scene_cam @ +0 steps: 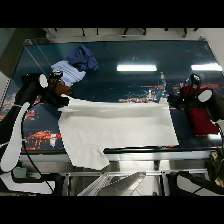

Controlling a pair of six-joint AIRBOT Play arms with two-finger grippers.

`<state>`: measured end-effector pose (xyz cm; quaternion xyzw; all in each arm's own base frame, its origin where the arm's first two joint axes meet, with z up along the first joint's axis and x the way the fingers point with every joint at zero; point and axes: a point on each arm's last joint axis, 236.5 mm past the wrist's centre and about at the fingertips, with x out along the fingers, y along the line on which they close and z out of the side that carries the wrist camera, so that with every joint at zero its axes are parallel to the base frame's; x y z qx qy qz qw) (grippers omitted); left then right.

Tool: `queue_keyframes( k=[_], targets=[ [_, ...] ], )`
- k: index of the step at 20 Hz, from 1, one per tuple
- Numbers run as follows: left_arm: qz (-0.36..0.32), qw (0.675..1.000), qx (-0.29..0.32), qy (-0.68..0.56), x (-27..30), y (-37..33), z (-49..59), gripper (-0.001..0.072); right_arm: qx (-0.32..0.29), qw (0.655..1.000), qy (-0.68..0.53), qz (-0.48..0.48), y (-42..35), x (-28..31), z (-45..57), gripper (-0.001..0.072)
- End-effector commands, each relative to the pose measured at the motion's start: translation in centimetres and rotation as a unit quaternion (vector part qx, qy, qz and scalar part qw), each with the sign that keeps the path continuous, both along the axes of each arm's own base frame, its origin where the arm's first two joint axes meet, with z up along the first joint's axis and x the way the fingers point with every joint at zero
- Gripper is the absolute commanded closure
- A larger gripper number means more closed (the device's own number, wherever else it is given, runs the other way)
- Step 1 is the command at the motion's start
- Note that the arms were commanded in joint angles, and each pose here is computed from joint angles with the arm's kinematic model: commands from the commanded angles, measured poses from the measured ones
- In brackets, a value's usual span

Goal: Fold the shirts.

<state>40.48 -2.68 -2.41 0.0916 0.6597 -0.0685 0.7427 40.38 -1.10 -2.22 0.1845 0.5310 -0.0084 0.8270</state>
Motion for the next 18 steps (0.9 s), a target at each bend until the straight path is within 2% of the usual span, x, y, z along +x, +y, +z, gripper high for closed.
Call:
queue_keyframes(
  k=[1,6,12,16,17,18],
  targets=[
    [0.005,1.0,-0.008,-0.017,-2.5,0.0,0.6,0.0697,0.001,0.997,0.071,0.006,0.0,-3.5,-0.8,0.0693],
    [0.02,0.997,-0.079,-0.015,-4.8,-3.0,-1.7,0.0697,0.014,0.995,0.091,-0.023,0.1,-3.8,-1.5,0.0693],
    [0.026,0.996,-0.079,0.036,-8.2,-3.0,-4.9,0.0696,0.038,0.982,0.176,-0.05,0.5,-5.6,-5.5,0.0693],
    [0.029,0.995,-0.085,0.039,-8.4,-3.3,-5.0,0.0696,0.04,0.981,0.184,-0.049,0.6,-5.8,-5.8,0.0691],
    [0.029,0.995,-0.086,0.04,-8.4,-3.3,-5.0,0.0695,0.041,0.981,0.185,-0.046,0.6,-6.0,-5.6,0.0633],
    [0.028,0.995,-0.086,0.044,-8.5,-3.3,-4.8,0.0527,0.04,0.98,0.19,-0.035,0.8,-6.3,-5.1,0.0257]
  ],
)
